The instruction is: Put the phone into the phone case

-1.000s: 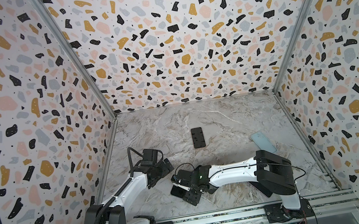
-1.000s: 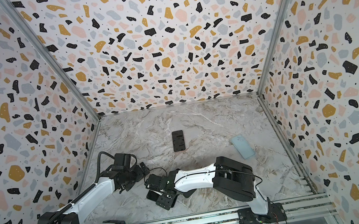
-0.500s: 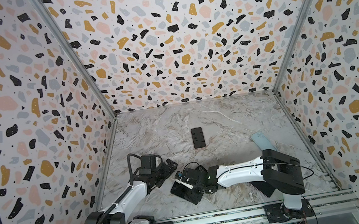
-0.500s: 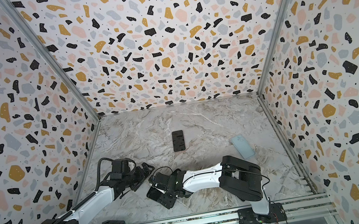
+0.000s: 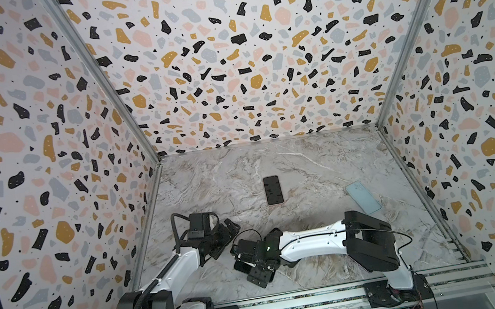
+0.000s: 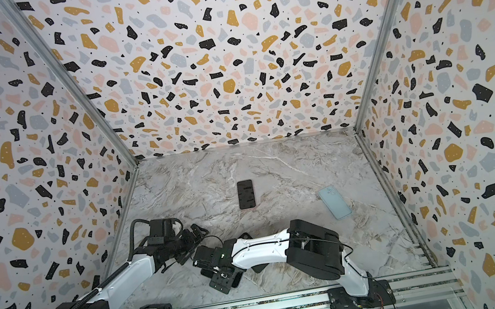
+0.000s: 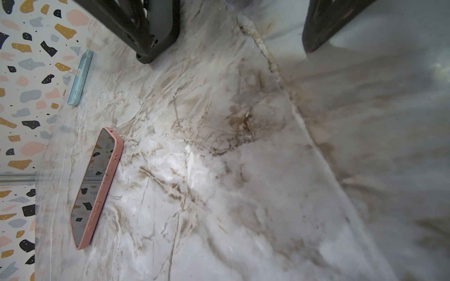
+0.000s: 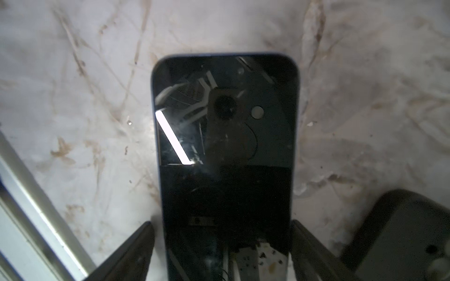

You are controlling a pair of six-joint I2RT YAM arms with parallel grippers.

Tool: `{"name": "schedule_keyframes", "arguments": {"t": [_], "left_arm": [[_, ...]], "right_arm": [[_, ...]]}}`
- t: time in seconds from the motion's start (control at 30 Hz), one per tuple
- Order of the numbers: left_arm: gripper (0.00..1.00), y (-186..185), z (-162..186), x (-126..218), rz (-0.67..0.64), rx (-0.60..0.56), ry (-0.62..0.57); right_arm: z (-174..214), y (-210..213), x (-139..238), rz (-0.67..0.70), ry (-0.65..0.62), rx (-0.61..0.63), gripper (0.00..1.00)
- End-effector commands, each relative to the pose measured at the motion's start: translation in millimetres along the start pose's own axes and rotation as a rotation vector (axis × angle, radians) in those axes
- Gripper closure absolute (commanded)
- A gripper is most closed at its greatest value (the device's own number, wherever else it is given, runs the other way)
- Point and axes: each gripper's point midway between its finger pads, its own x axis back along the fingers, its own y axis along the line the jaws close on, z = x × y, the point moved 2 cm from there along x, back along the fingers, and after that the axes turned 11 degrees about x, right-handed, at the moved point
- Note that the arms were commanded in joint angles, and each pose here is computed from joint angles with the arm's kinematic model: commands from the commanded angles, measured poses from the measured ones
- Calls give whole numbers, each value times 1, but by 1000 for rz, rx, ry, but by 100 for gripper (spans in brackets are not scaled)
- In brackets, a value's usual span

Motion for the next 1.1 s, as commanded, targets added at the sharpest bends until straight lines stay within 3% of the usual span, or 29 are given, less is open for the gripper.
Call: {"name": "schedule_keyframes", "arguments": {"t": [0.0,0.2,0.4,0.7,1.07], "left_arm": [[0,32,13,-2,-122,41,55],[0,33,17,-5,-109,46,77],[0,35,28,-8,-70,58,124],[2,48,53,-8,-48,97,206],[11,83,83,-7,-97,161,268]], "right_arm": [[61,-12,-27,18,235,-64,20],[62,-9,-32,1,256,-56,31],[48,-15,-23,-65,114,-141,37],[31,-18,-19,-156,-43,-208,40],[29,-27,-24,-190,-76,-250,40]]}}
